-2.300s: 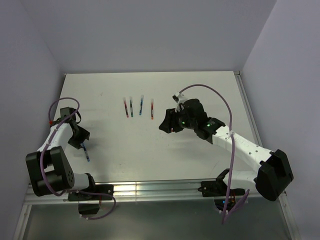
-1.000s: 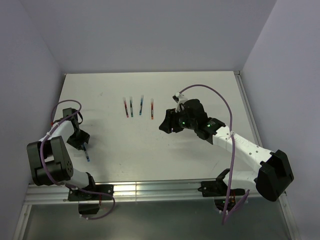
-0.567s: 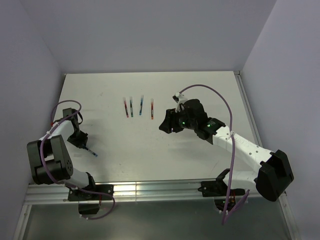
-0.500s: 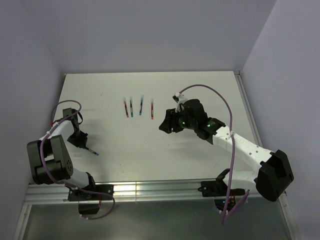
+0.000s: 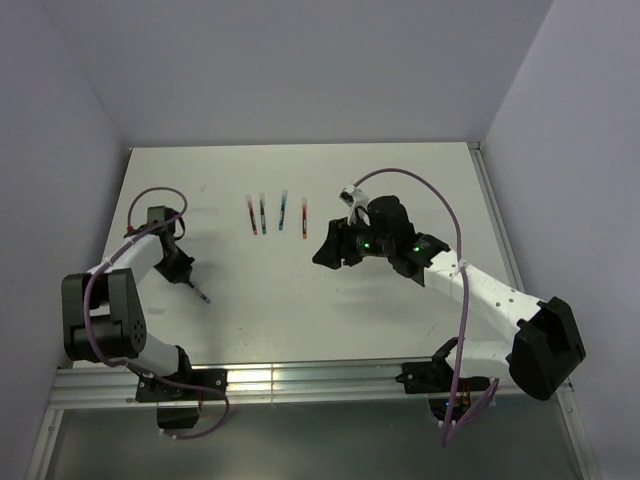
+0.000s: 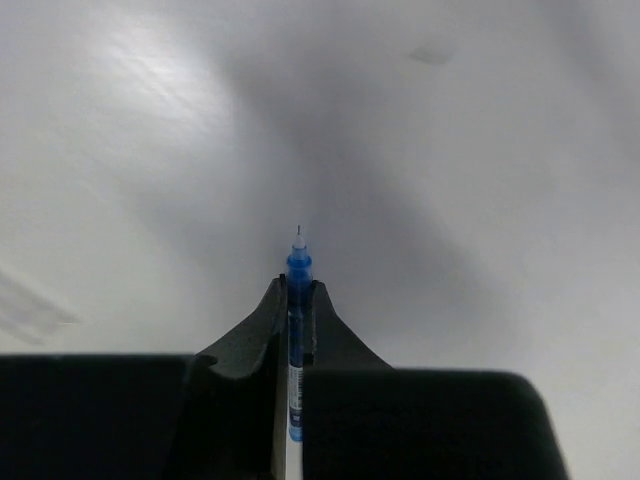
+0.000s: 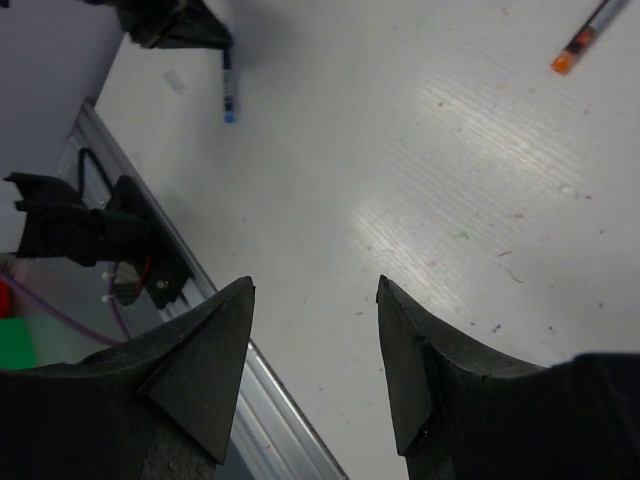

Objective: Insert the pens into the pen caps
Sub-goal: Pick up the pen from the center of the board.

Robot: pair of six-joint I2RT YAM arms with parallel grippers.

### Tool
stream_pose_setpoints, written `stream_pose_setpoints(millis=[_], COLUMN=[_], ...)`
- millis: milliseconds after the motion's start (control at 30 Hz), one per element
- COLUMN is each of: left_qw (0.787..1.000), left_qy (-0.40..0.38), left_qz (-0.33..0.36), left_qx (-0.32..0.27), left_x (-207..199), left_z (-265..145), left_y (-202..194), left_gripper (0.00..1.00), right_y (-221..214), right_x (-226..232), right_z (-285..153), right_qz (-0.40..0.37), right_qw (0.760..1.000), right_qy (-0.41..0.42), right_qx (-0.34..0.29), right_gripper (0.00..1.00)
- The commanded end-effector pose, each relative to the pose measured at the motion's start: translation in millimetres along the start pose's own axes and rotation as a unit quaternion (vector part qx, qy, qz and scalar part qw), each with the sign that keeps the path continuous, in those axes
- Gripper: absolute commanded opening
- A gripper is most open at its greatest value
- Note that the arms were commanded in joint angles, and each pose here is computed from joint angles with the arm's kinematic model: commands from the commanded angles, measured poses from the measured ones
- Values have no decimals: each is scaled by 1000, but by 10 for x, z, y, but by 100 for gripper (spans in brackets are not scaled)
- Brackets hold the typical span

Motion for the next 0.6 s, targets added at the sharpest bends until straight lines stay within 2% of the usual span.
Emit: stream_pose_setpoints(millis=[0,133,233,400,467,567], left_qw=[987,962,942,915,899,888], left_qy=[-158,-260,-321,-389,-422,-446], left_qz=[35,73,88,102,113,114], left_qx=[-21,-33,-37,-40,-24,-16], left_x=[-803,-1384,-1659,-1931,-2021,-2082], left_z=[-455,-1054,-1441,-1928,-2110,-2284], left_y=[46,-138,-248,-408,-528,-618], left_gripper=[0,0,0,0,0,0], right_y=[355,485,590,703,766,858], right_x=[323,480,476,449,453,391], right_z=[-17,34,166,314,360,417], right_qz=[-18,-4,3,20,20,19], right_qw=[996,991,990,990,991,993], right_qy=[84,128,133,128,123,99], right_qx=[-38,-37,-41,-46,-51,-62], right_gripper=[60,60,60,59,59,59])
Point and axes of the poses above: each gripper's point midway between its finger pads, its own z axis out along the fingers, its own x axis along the line the jaws close on, y = z × x, the point moved 2 cm from there along -z, back along the fingers, and after that the axes turned 6 degrees about -z, right-handed, at the moved point
